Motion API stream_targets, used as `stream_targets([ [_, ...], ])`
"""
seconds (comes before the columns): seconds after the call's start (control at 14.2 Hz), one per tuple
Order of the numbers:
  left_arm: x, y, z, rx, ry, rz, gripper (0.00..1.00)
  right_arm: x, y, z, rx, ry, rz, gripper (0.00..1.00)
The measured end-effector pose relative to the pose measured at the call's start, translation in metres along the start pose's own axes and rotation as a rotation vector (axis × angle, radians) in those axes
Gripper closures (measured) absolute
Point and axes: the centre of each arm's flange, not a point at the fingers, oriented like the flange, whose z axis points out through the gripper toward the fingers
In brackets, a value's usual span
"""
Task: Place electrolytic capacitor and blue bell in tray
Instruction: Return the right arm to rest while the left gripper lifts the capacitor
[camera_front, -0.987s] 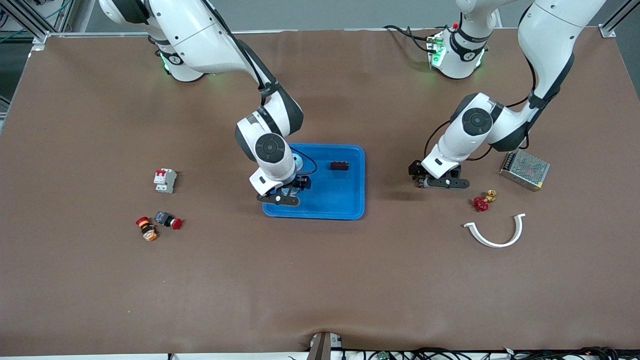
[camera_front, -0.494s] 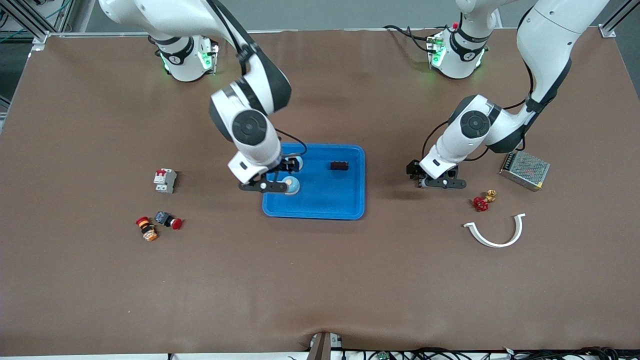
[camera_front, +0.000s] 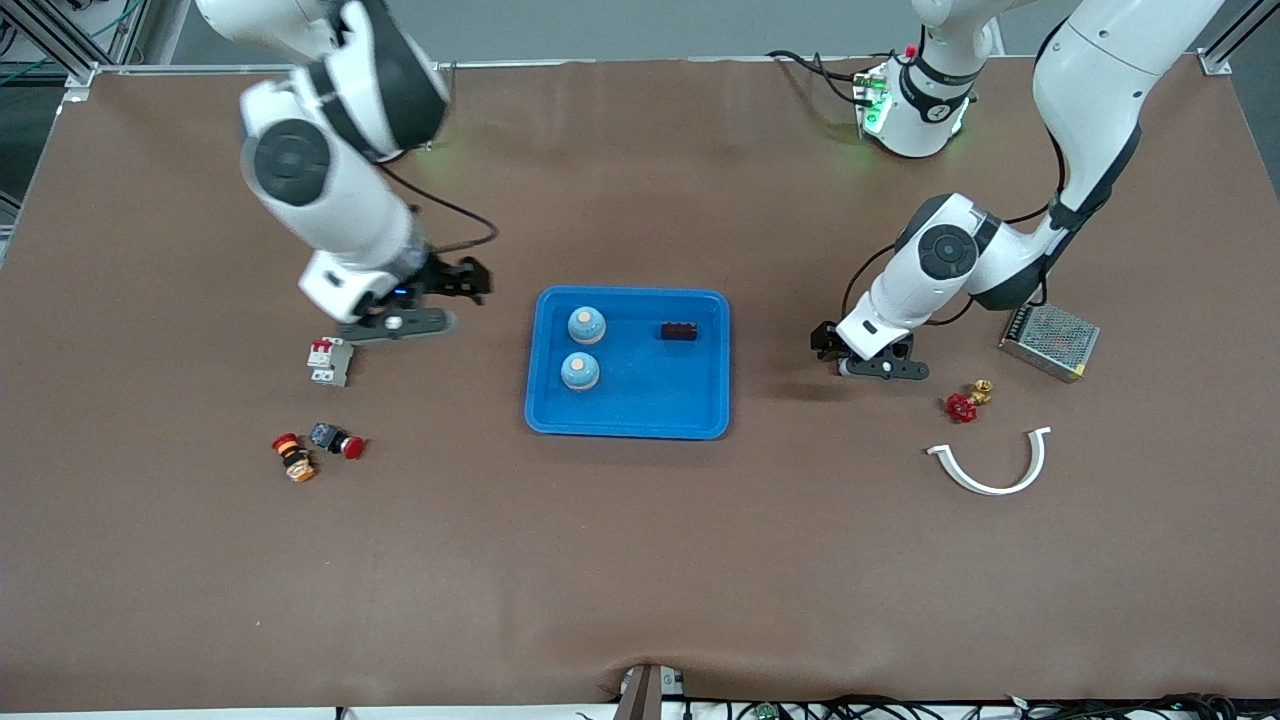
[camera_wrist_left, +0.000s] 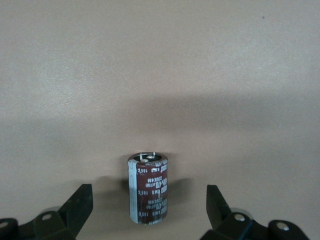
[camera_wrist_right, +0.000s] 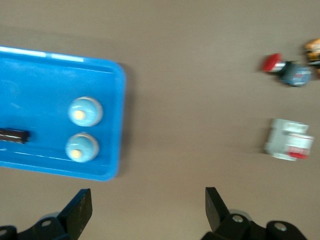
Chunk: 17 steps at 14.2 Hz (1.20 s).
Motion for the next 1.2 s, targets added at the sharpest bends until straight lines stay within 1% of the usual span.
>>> stream_targets([
  [0.14, -0.001, 0.0, 0.003, -0.002, -0.007, 0.002, 0.0, 0.003, 0.079, -0.021, 0.014, 0.001, -0.021, 0.0],
  [0.28, -0.002, 0.0, 0.005, -0.004, -0.011, 0.0, 0.04, 0.002, 0.152, -0.031, 0.017, 0.004, 0.006, 0.0],
  [0.42, -0.001, -0.001, 0.005, -0.003, -0.011, -0.012, 0.22, 0.0, 0.201, -0.035, -0.024, 0.011, 0.055, 0.0],
  [0.49, -0.001, -0.001, 0.005, -0.003, -0.01, -0.019, 0.35, 0.0, 0.218, -0.041, -0.037, 0.022, 0.078, 0.0],
  [0.71, 0.0, -0.002, 0.004, 0.002, -0.004, -0.016, 0.66, 0.001, 0.243, -0.081, -0.056, 0.086, 0.115, 0.0],
  [0.92, 0.0, -0.001, 0.004, 0.01, 0.004, -0.06, 0.66, 0.001, 0.249, -0.129, -0.064, 0.15, 0.13, 0.0],
  [1.06, 0.002, -0.001, 0.003, 0.018, 0.007, -0.164, 0.66, 0.002, 0.247, -0.147, -0.068, 0.189, 0.126, 0.0],
  [1.2, 0.007, 0.0, 0.0, 0.021, 0.017, -0.293, 0.66, 0.003, 0.243, -0.156, -0.07, 0.207, 0.12, 0.0],
])
